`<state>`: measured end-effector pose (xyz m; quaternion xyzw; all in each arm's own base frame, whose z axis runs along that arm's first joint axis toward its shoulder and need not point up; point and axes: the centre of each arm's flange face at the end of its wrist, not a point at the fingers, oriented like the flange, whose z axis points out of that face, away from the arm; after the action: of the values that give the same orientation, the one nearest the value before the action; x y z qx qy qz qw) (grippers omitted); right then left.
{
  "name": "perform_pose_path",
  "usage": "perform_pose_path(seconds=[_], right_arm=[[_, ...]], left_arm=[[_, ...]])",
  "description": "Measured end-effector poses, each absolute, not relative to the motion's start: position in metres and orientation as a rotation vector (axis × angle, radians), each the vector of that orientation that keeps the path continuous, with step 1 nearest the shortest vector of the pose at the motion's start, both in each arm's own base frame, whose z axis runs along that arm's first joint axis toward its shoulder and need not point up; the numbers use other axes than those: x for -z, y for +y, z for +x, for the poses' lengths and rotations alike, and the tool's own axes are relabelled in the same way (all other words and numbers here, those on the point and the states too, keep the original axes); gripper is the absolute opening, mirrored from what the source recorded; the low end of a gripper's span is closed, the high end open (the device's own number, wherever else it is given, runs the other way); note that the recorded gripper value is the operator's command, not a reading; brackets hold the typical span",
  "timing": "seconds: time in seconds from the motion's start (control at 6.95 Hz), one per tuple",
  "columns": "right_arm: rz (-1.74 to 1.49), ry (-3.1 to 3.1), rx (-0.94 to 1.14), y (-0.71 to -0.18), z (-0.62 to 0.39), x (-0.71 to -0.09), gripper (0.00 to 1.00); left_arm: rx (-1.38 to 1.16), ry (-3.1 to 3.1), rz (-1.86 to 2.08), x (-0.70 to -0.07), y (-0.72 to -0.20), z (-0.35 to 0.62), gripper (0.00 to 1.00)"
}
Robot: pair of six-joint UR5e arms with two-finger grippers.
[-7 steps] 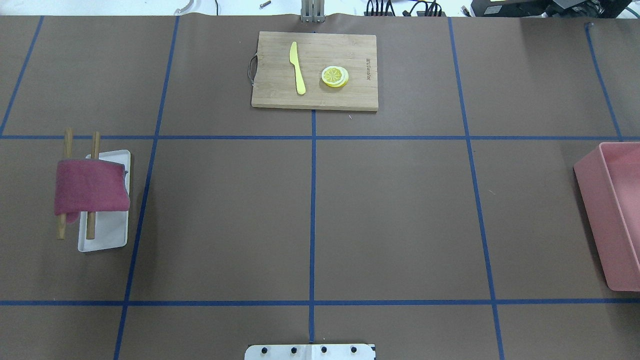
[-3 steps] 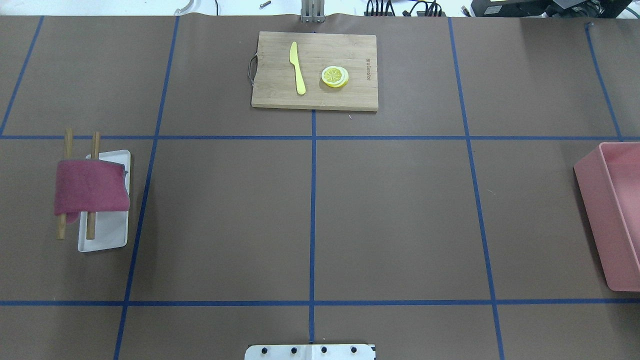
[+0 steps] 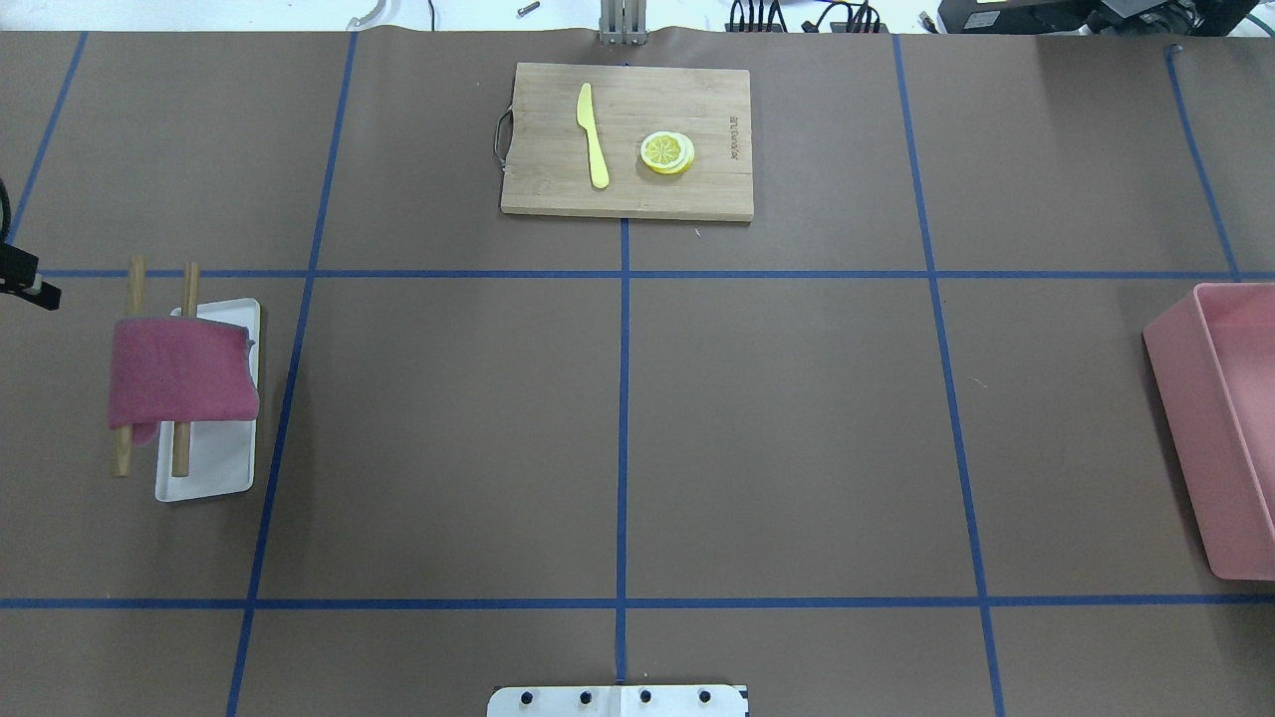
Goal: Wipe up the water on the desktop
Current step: 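Lower the left gripper onto the pink cloth on the white rack and grasp it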
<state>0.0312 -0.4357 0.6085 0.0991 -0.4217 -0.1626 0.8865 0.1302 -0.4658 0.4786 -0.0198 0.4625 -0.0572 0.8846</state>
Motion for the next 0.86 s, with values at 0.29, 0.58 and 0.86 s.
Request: perform_pose_path(seconds=[0.29,0.58,0.86], right_arm=[[0.205,-0.874,0.356,-0.437,0.025,-0.608,1.0],[0.202,-0.874,0.36,-0.437,0.023,-0.609,1.0],[0.2,-0.877,0.357,-0.436,0.023,-0.609,1.0]], left_arm=[[0.129,0.941,-0.087,-0.474,-0.459,0.18,0.8],[0.114,0.929,-0.114,-0.475,-0.453,0.203,0.42],[0.112,0.932,-0.121,-0.472,-0.45,0.208,0.14]])
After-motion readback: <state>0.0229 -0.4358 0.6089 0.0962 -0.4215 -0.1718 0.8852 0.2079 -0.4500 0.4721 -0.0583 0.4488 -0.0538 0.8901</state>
